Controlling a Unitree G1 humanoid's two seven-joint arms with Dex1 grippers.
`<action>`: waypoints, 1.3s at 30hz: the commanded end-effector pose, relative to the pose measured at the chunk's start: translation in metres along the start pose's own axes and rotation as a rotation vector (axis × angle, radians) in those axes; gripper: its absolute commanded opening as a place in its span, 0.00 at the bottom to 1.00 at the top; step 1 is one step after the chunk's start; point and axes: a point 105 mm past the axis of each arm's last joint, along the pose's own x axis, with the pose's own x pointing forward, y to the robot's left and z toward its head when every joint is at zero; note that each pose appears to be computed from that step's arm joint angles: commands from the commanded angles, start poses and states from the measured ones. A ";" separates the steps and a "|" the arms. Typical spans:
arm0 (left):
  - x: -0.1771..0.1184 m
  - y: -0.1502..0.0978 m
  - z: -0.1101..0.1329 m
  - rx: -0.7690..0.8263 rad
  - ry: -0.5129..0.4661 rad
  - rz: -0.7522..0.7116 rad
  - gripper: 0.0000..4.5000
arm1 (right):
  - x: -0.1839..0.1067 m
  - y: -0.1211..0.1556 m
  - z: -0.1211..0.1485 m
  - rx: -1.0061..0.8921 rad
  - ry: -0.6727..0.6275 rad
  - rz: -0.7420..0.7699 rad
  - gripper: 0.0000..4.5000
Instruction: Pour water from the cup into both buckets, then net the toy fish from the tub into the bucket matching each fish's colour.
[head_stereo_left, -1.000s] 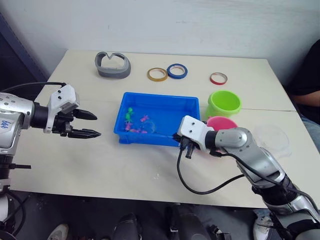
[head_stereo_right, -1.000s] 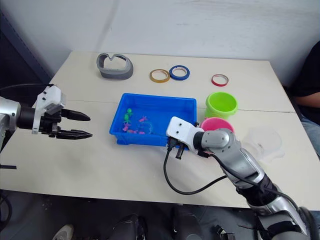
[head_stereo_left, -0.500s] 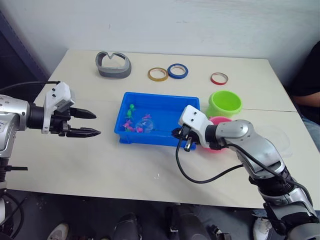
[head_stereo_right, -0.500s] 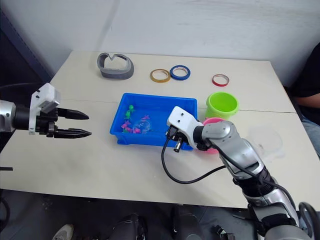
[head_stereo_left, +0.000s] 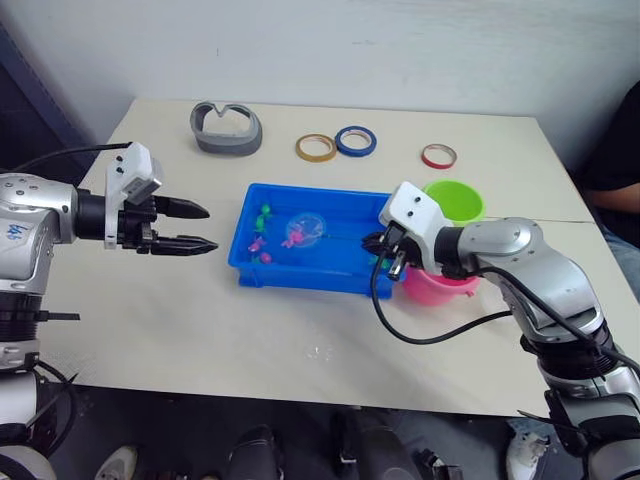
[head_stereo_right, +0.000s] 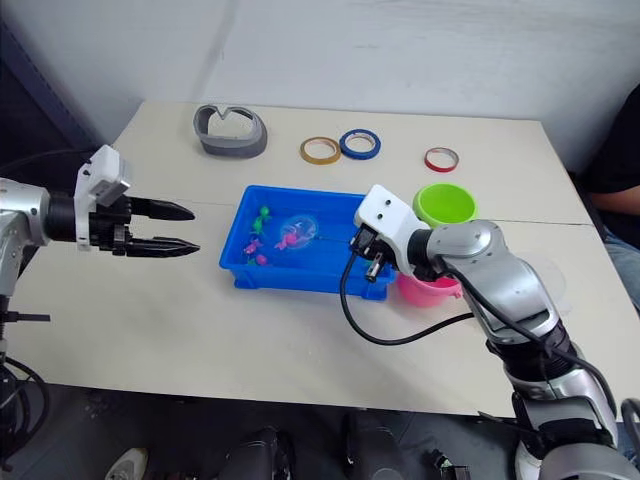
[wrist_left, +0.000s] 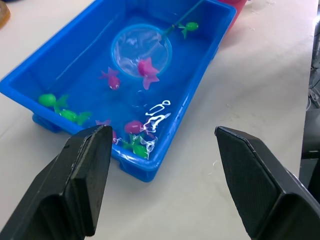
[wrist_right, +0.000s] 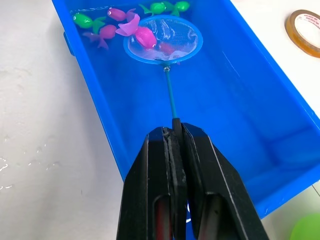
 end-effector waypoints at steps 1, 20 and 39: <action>-0.002 0.002 0.008 0.038 -0.010 0.005 0.80 | -0.008 -0.004 0.011 -0.029 -0.035 -0.024 0.00; 0.045 0.008 0.040 0.126 -0.128 -0.110 0.80 | -0.062 -0.028 0.010 0.061 -0.057 -0.152 0.00; 0.104 0.017 0.077 0.214 -0.213 -0.262 0.80 | -0.192 -0.019 -0.032 0.171 0.173 -0.539 0.00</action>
